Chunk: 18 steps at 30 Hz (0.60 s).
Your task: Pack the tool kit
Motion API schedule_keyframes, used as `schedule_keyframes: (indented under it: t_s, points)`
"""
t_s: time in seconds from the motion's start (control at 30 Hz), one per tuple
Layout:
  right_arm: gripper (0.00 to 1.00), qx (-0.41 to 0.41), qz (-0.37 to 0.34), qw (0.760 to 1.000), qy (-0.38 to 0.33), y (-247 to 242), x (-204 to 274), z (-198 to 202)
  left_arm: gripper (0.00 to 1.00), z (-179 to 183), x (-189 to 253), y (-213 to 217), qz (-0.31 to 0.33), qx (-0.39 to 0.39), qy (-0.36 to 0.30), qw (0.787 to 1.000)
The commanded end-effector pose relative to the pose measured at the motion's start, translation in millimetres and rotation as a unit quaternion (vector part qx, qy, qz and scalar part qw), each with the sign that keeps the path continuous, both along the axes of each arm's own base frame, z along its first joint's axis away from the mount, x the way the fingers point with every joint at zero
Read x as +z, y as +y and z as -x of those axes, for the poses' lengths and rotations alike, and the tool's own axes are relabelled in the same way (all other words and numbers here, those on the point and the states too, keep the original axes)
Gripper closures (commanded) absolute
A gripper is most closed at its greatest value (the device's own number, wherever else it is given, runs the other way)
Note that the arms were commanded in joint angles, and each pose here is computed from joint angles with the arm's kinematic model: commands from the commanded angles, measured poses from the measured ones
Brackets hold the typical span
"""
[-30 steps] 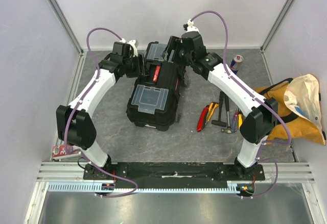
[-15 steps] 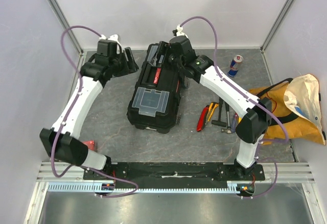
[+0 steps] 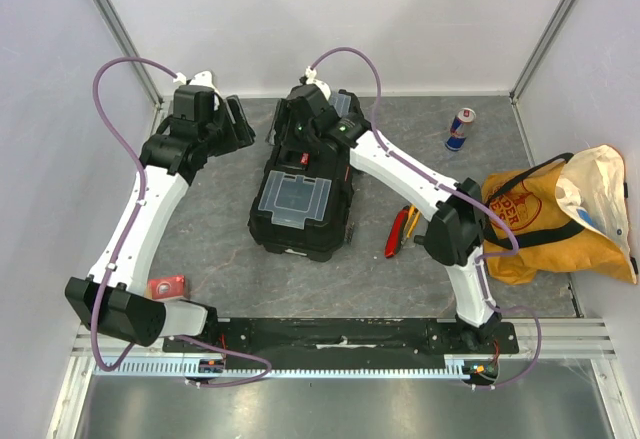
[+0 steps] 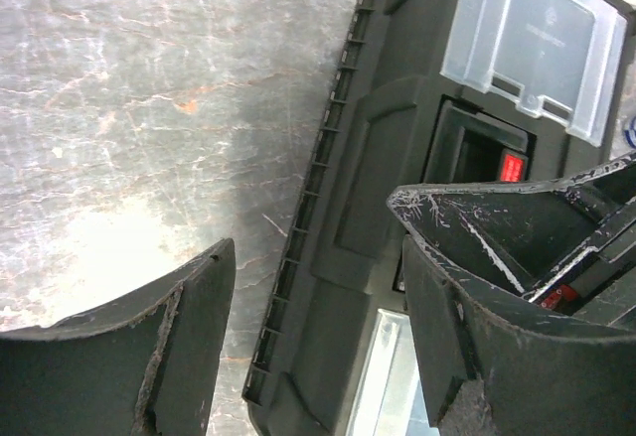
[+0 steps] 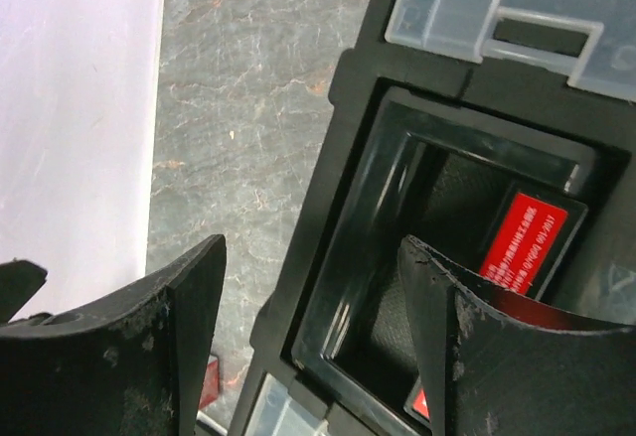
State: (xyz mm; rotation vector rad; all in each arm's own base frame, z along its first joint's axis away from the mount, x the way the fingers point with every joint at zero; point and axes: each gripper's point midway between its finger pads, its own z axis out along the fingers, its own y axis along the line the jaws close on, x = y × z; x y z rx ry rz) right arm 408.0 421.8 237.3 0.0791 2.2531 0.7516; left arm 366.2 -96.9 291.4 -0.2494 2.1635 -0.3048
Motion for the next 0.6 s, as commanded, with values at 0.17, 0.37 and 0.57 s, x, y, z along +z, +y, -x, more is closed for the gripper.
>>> schedule_keyframes:
  t_s: [0.17,0.37,0.57]
  points:
    - [0.25,-0.042,-0.001,0.999,-0.001,13,10,-12,0.26,6,15,36,-0.048,0.045,-0.031,0.997]
    - [0.24,-0.039,-0.018,0.999,0.027,26,-5,-7,0.26,11,33,43,-0.057,0.050,-0.059,0.995]
    - [0.23,0.017,-0.072,0.995,0.065,54,-18,5,0.26,14,30,23,-0.029,-0.002,-0.061,0.998]
